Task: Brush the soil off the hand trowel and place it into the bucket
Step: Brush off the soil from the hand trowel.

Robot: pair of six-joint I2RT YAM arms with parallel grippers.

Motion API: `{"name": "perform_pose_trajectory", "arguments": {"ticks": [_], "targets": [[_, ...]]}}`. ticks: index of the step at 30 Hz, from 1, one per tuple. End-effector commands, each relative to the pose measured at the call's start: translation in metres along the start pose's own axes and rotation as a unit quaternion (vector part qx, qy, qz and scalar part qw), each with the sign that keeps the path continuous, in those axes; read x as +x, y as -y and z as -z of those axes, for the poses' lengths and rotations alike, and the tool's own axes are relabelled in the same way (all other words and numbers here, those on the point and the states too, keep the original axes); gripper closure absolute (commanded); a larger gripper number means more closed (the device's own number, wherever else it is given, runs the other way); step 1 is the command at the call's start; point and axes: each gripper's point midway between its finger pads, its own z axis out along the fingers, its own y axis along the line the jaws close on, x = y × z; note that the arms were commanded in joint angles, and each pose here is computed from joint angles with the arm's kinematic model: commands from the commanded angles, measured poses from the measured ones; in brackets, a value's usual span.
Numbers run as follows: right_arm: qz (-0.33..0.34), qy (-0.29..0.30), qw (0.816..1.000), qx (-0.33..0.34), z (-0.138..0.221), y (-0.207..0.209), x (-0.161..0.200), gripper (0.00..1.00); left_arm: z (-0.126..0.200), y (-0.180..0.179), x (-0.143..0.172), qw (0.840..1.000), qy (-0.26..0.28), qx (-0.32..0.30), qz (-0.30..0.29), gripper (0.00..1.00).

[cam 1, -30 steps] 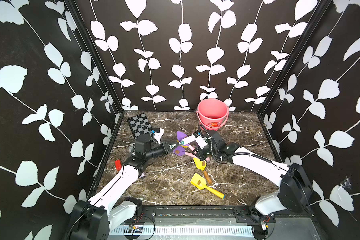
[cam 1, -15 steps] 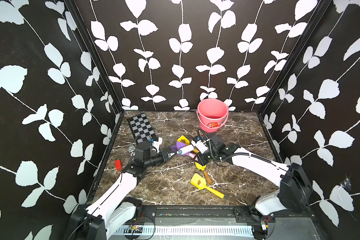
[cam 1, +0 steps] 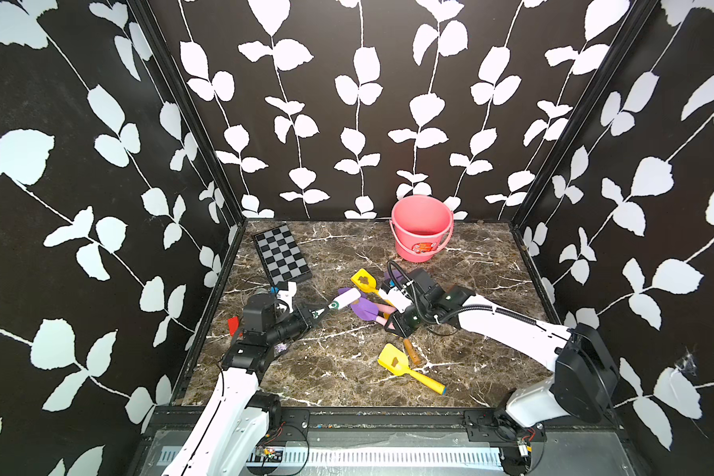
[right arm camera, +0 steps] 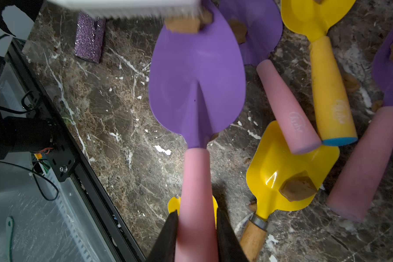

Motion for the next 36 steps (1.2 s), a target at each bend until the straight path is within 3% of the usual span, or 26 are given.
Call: {"name": "perform_pose_trajectory", "arguments": {"ticks": [1,6,10,17,20,26,30,36], "targets": [[0.021,0.011,1.0,0.002,0.005,-0.002,-0.015,1.0,0.0,0.027,-0.004,0.999,-0.022,0.047,-0.008,1.0],[0.024,0.019,1.0,0.001,0.002,-0.007,-0.033,1.0,-0.01,0.042,0.009,0.995,-0.057,0.076,-0.016,1.0],[0.03,0.023,0.999,0.003,0.002,-0.01,-0.044,1.0,-0.022,0.032,0.017,0.995,-0.078,0.066,-0.006,1.0],[0.042,0.013,0.999,0.028,0.008,-0.003,-0.039,1.0,-0.018,0.002,0.003,0.998,-0.055,-0.014,-0.026,1.0],[0.049,-0.001,0.998,0.045,0.008,0.003,-0.028,1.0,-0.007,0.007,-0.015,1.0,-0.024,-0.002,-0.018,1.0],[0.067,-0.006,0.996,0.051,0.012,0.006,-0.022,1.0,-0.002,0.035,-0.027,0.998,-0.012,0.057,-0.012,1.0],[0.094,0.02,0.994,0.047,0.016,-0.006,-0.038,1.0,-0.001,0.052,-0.02,0.995,-0.031,0.094,-0.01,1.0],[0.127,0.04,0.989,0.07,0.019,-0.012,-0.053,1.0,-0.013,0.042,-0.001,0.995,-0.067,0.078,-0.003,1.0]]}}
